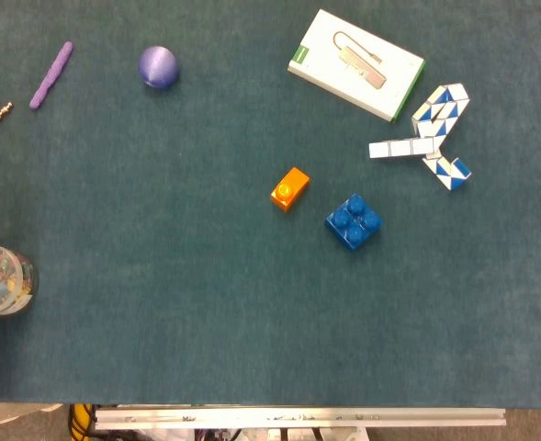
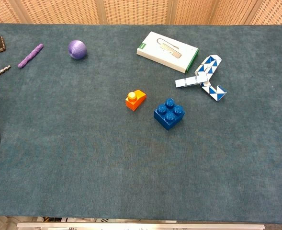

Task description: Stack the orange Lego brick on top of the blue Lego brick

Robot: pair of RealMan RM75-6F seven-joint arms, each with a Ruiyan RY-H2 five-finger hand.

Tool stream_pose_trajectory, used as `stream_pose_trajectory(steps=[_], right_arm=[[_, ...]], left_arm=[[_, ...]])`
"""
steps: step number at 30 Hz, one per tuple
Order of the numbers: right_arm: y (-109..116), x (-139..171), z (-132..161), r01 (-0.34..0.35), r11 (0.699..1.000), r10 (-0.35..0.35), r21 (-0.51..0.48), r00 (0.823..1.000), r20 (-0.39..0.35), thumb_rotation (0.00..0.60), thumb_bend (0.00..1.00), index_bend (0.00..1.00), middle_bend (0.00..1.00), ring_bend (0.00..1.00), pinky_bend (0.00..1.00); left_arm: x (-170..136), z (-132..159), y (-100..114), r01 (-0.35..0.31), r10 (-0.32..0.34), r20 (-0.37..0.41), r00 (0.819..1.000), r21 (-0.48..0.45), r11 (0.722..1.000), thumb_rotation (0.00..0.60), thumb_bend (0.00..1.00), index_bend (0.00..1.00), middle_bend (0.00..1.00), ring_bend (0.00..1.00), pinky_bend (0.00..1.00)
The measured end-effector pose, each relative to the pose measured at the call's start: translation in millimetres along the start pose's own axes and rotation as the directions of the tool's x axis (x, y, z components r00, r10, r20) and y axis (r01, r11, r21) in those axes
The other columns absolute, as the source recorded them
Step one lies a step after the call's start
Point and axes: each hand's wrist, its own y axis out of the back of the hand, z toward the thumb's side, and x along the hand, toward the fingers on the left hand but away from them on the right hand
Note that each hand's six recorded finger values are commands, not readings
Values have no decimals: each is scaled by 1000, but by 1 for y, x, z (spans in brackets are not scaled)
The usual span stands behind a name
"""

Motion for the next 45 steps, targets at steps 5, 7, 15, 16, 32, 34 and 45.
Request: stream_pose_trajectory(steps=[5,7,15,16,32,34,45], right_arm=[[-1,-1,2,-5,1000,5,2,1000,-7,600,94,178,260,193,306],[-1,-1,3,-4,1000,4,0,1000,-10,600,94,178,261,193,306],[-1,-5,14,-22,1000,21,-18,998,-56,600,94,178,266,193,306],[-2,-6,18,-27,999,26,-18,997,-69,600,94,178,267,193,306],[-31,-38,125,-234,972,218,14,881,-419,600,169,178,280,199,313],[-36,-41,139,-254,967,234,16,859,-455,600,170,178,286,207,318],[-59,-48,185,-339,940,296,25,781,-549,600,169,178,289,209,319]], left_arm=[[0,-1,0,0,0,-2,1000,-1,1000,600,172,36,94,35,56],[-1,-1,1,-2,2,-3,1000,-1,1000,600,172,36,94,35,56],[-2,-4,1,-2,2,-10,1000,-1,1000,600,173,36,94,35,56],[-1,-4,1,-1,1,-10,1000,-1,1000,600,172,36,95,35,56],[-6,-4,2,-4,4,-13,1000,-5,1000,600,172,37,94,35,56],[-6,-4,2,-4,4,-13,1000,-5,1000,600,172,42,95,35,56],[-7,-3,2,0,0,-10,1000,-1,1000,600,172,58,96,35,56]])
